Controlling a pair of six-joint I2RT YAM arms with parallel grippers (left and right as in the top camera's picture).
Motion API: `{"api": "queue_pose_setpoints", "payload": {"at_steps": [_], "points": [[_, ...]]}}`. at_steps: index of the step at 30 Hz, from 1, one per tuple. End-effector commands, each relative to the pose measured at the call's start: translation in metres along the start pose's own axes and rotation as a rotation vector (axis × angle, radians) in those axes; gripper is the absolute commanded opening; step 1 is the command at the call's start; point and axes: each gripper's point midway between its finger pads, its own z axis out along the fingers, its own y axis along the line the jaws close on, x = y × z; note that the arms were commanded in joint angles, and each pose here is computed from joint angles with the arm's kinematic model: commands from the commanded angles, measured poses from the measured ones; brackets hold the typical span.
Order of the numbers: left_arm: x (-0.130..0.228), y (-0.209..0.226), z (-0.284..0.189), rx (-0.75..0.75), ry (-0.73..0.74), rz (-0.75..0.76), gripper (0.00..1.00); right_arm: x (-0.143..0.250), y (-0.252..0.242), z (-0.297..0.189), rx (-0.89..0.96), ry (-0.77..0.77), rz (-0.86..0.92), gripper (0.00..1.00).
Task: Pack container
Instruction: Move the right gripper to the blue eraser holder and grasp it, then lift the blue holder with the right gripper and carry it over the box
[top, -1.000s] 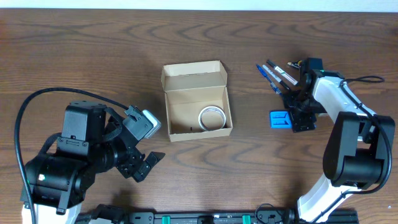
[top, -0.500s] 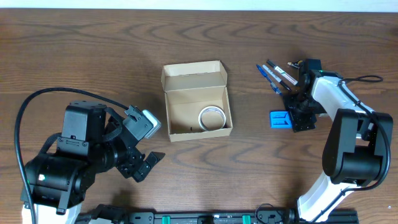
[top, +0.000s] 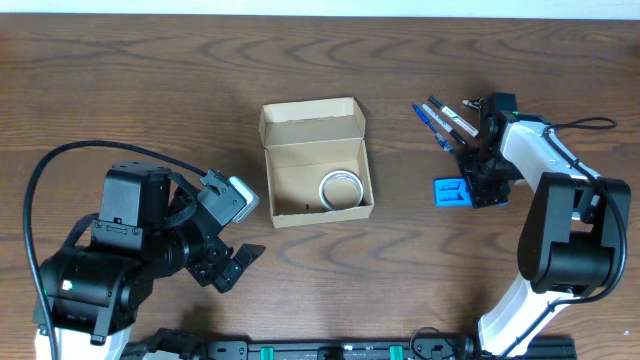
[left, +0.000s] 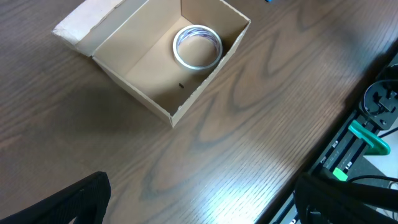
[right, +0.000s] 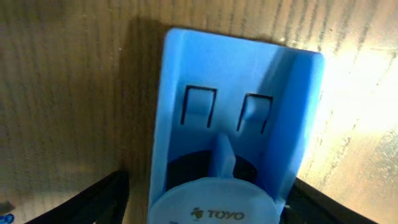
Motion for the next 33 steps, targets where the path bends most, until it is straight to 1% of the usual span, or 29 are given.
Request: {"api": "queue_pose_setpoints", "payload": {"at_steps": [1,6,14,23,33], "points": [[-0.0073,-0.0012,-0.0069,-0.001,-0.028,0.023,0.95,-0.0061,-0.0037,0.0104,0.035,-0.020,-0.004,0.72],[-0.0074,-0.0012,-0.0069,-0.001,-0.028,0.023,0.95,-0.0055,-0.0036,0.0106,0.036,-0.020,-0.007,0.65],[-0.0073,-0.0012,-0.0069,-0.001,-0.028,0.023,0.95,-0.0055,-0.0037,0.0107,0.036,-0.020,-0.013,0.59],[-0.0073,-0.0012,-0.0069,-0.001,-0.028,0.023,0.95,-0.0055,-0.0037,0.0107,0.036,-0.019,-0.021,0.46],[-0.0073,-0.0012,-0.0069,-0.001,-0.028,0.023,0.95,-0.0027,-0.0028,0.0107,0.031,-0.003,-0.020,0.39]]}}
